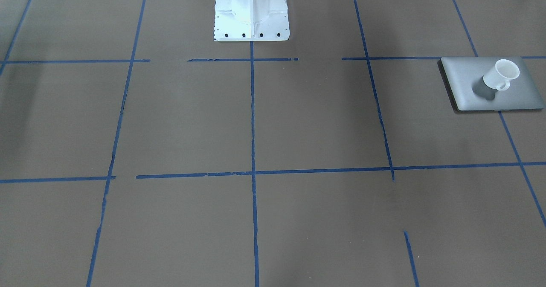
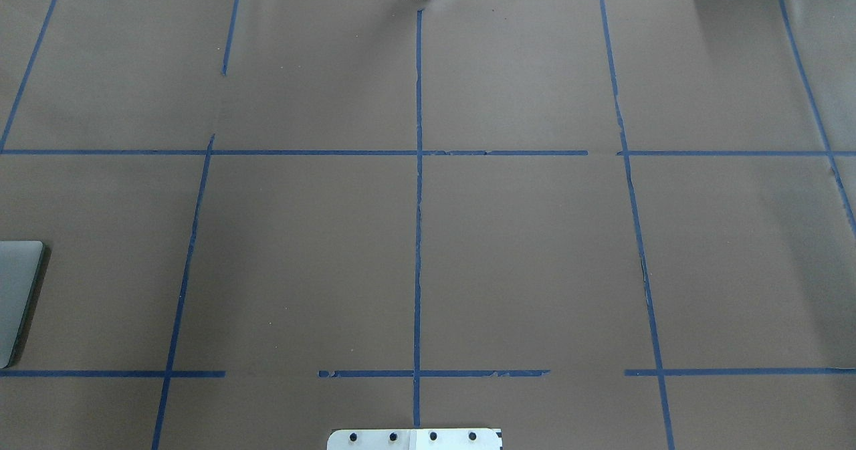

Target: Place cup on laptop

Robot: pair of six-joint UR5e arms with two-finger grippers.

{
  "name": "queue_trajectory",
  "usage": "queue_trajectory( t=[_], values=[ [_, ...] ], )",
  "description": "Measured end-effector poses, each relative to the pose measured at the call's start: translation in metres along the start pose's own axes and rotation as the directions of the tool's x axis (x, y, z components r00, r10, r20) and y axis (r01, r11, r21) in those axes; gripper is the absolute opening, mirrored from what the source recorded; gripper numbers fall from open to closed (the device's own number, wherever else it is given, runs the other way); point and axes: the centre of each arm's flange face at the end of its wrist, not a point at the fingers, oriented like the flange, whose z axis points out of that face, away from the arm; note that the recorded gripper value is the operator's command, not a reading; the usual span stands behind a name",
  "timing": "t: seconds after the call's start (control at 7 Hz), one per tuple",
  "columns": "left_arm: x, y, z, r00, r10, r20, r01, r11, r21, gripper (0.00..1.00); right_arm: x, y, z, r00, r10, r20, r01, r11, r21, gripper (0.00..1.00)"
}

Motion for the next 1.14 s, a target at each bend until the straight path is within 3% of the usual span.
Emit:
queue_trajectory(
  t=[1.14],
  values=[
    [0.016, -0.008, -0.017, 1.0, -0.005, -0.002, 0.005, 1.0, -0.021, 1.0, 0.0, 0.0, 0.0, 1.0, 0.0, 0.0, 0.0, 1.0, 0.0, 1.0]
  ],
)
